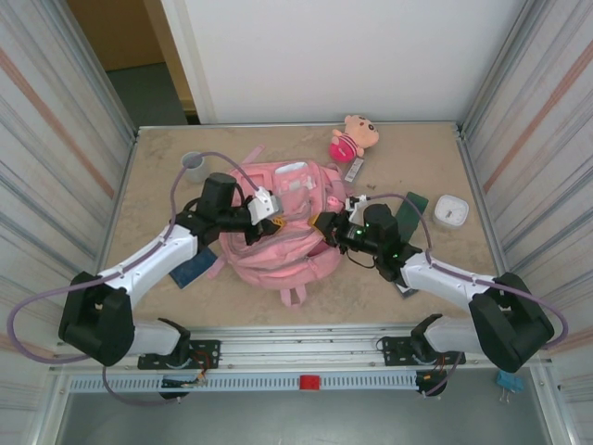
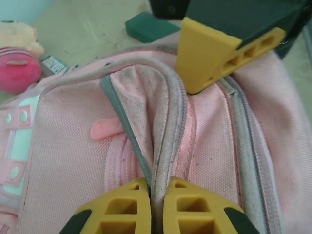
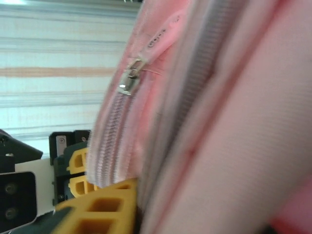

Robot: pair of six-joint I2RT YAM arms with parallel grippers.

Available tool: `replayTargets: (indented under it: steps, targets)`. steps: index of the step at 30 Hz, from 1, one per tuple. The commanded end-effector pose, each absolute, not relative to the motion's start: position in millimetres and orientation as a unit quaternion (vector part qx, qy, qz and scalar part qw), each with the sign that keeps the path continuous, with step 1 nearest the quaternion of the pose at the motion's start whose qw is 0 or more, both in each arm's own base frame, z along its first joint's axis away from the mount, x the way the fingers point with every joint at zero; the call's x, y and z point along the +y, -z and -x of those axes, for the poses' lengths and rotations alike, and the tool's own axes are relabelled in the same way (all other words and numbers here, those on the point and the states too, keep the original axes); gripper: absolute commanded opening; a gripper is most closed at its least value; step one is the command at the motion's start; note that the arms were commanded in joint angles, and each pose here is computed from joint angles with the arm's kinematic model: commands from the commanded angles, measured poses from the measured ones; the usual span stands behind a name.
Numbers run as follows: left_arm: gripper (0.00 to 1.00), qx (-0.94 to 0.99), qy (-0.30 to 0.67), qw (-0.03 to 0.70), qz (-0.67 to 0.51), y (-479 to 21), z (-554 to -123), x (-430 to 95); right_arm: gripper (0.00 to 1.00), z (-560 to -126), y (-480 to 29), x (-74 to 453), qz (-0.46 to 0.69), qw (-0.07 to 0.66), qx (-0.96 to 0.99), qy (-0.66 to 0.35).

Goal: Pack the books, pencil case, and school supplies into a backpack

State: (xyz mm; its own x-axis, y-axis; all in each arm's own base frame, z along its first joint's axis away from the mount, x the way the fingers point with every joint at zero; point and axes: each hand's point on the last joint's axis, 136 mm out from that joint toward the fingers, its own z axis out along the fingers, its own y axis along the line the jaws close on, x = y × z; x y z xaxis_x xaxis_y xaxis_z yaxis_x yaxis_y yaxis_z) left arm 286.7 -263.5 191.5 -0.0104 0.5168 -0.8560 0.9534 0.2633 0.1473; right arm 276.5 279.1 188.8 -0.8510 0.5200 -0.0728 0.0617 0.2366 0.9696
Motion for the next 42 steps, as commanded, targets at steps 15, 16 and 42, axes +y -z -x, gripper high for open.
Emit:
replayTargets:
  steps: [15,16,42]
  targets:
    - [0.47,0.823,0.129,0.481,-0.273,-274,-294,-212,0.0,-280,-233,300,-0.226,0.29,0.729,-0.577]
    - [0.47,0.834,0.131,0.472,-0.254,-272,-282,-212,0.0,-279,-234,301,-0.225,0.291,0.73,-0.576]
    - [0.51,0.932,0.118,0.327,-0.105,-173,-208,-278,0.01,-282,-255,329,-0.199,0.279,0.725,-0.598]
